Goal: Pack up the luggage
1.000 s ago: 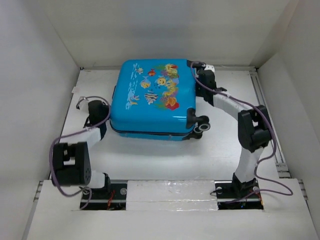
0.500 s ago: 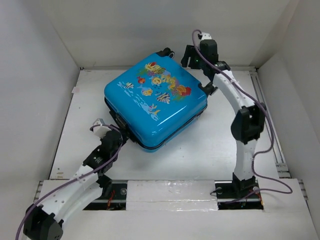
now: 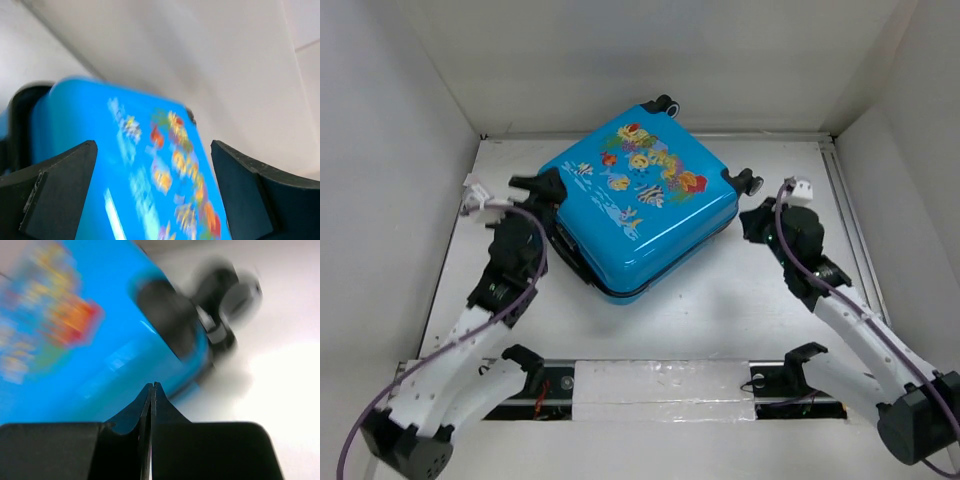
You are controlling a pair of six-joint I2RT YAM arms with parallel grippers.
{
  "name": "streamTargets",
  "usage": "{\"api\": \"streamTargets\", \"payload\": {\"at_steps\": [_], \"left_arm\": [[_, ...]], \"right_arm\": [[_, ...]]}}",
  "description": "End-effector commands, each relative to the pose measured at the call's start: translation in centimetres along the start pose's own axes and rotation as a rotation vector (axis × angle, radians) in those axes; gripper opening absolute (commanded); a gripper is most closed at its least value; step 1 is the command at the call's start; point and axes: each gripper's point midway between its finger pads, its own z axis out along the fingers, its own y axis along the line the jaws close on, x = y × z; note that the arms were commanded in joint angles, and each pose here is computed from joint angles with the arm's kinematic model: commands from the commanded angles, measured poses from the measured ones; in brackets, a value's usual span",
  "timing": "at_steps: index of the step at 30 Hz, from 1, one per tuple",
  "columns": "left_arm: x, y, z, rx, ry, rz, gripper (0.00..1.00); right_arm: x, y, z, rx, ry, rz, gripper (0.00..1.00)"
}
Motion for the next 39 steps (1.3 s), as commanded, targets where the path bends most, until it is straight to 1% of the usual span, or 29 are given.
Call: {"api": "streamTargets", "payload": {"at_steps": [1,3,5,7,8,9,11,12,13,14,15,16,17,18,20,22,25,26,27,30,31,32,33,34,35,36,37,38,39], "left_arm": [[-1.4,-3.6,5.0,-0.003,-0.048,0.040,0.94],[-0.8,-4.1,7.6,-0.003,-0.008,0.045,0.94],[-1.3,-2.7,12.0,-0.067,-0.024,0.059,0.92],[-1.6,-0.5,15.0,-0.141,0.002,0.098,0.91],[-3.0,1.2,18.1,-0.213,-0.015,0.111,0.91],[-2.4,3.2,18.7,-0.279,0.053,0.147,0.91],[-3.3,5.5,19.6,-0.359,0.081,0.124,0.89],[-2.8,5.8,18.5,-0.354,0.103,0.122,0.88],[-3.0,4.1,18.0,-0.273,0.058,0.102,0.87],[-3.0,3.3,16.8,-0.226,0.029,0.080,0.87],[-2.0,3.5,13.7,-0.169,0.034,0.058,0.85],[-1.7,2.7,12.4,-0.108,0.032,0.026,0.84],[-2.2,2.0,11.4,-0.050,0.013,-0.005,0.83],[-1.8,2.7,9.4,-0.030,0.031,-0.007,0.82],[-0.8,2.8,7.6,0.014,0.087,0.011,0.82],[0.3,3.4,5.3,0.055,0.124,0.008,0.76],[1.6,1.3,2.8,0.237,0.194,0.001,0.66],[1.9,-0.5,1.6,0.332,0.240,-0.001,0.65],[1.3,-2.2,1.2,0.397,0.236,0.016,0.62],[-0.2,-7.2,1.1,0.543,0.256,0.057,0.60],[-0.9,-8.6,1.4,0.577,0.241,0.058,0.60],[-2.6,-11.1,1.6,0.630,0.208,0.058,0.60],[-1.4,-11.8,3.4,0.633,0.251,0.061,0.60],[-1.0,-13.3,4.2,0.651,0.258,0.069,0.60],[0.0,-14.3,5.1,0.651,0.256,0.147,0.60],[2.3,-19.3,5.0,0.702,0.294,0.169,0.60],[2.9,-20.6,6.0,0.633,0.264,0.197,0.60],[4.6,-20.9,5.7,0.583,0.311,0.242,0.61],[4.5,-22.2,4.9,0.597,0.296,0.241,0.61]], "right_arm": [[3.4,-2.6,0.2,0.081,0.001,0.071,0.00],[5.3,-2.7,0.7,0.056,0.065,0.069,0.00],[7.0,-2.6,2.2,0.048,0.136,0.054,0.00],[6.4,-1.3,3.8,0.014,0.161,0.041,0.00],[7.5,-1.3,5.2,0.004,0.203,0.016,0.00],[7.6,-0.5,6.0,-0.028,0.215,0.020,0.00],[6.4,0.6,8.6,-0.077,0.189,0.018,0.00],[6.3,1.3,9.5,-0.105,0.188,0.020,0.00],[4.3,2.6,10.7,-0.157,0.156,0.024,0.00],[5.5,2.7,12.5,-0.162,0.186,0.034,0.00],[4.8,2.9,13.6,-0.175,0.182,0.038,0.00],[4.1,3.1,14.7,-0.199,0.182,0.043,0.00],[1.2,4.3,16.1,-0.228,0.139,0.041,0.00],[2.3,3.5,17.5,-0.208,0.180,0.047,0.00],[-0.4,3.1,18.8,-0.200,0.146,0.052,0.00],[-1.4,2.4,19.2,-0.191,0.124,0.045,0.00],[-3.3,2.1,18.7,-0.199,0.103,0.014,0.02],[-3.6,1.6,18.1,-0.200,0.098,0.005,0.05],[-1.9,0.8,17.2,-0.210,0.143,0.014,0.09],[-1.2,3.2,12.5,-0.329,0.132,0.025,0.17],[3.5,2.7,10.5,-0.346,0.197,0.047,0.22],[3.1,4.5,8.2,-0.421,0.144,0.038,0.27],[2.6,6.5,7.1,-0.510,0.066,0.019,0.30],[5.3,8.4,5.3,-0.601,0.126,-0.013,0.32],[5.4,9.6,4.2,-0.654,0.132,-0.043,0.33],[6.7,10.1,3.5,-0.679,0.177,-0.083,0.34],[8.2,11.2,2.4,-0.714,0.212,-0.104,0.36],[9.4,11.2,1.9,-0.711,0.240,-0.124,0.37],[9.8,11.5,1.1,-0.715,0.235,-0.158,0.37]]}}
